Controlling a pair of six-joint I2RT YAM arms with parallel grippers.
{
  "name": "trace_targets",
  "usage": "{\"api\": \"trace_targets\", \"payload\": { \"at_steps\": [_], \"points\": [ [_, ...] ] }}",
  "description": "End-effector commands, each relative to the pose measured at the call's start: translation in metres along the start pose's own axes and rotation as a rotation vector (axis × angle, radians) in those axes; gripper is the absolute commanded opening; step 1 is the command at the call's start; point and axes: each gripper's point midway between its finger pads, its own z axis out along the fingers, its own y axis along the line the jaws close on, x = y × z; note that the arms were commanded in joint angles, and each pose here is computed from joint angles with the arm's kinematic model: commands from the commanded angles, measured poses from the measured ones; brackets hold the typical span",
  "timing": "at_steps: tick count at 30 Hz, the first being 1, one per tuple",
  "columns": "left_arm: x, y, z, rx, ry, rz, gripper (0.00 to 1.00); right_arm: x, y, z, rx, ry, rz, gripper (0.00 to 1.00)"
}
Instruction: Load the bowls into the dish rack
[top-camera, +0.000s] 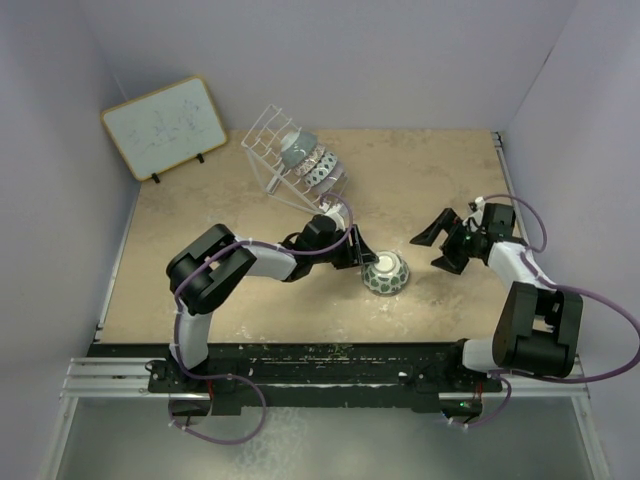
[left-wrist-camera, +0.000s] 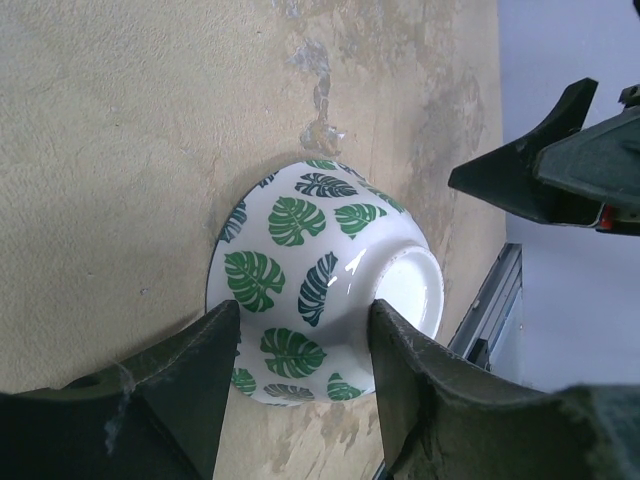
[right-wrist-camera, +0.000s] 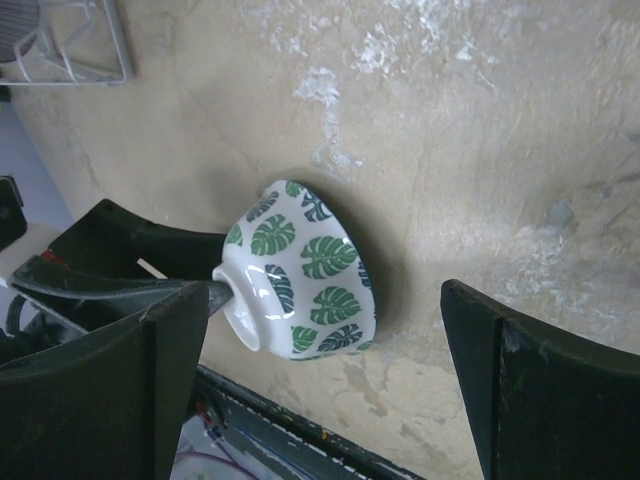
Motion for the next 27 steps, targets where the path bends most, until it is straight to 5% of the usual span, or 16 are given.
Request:
{"api": "trace_targets", "payload": {
  "at_steps": [1,27],
  "points": [
    [0.02,0.047,-0.005,-0.141,0.052,-0.03,0.57,0.012,-0.001,-0.002,-0.032,0.016,-0.011,1.0],
    [0.022,0.05,-0.007,-0.148,0.054,-0.031,0.56,0.049,0.004,0.024,-0.15,0.024,0.025,1.0]
  ]
}}
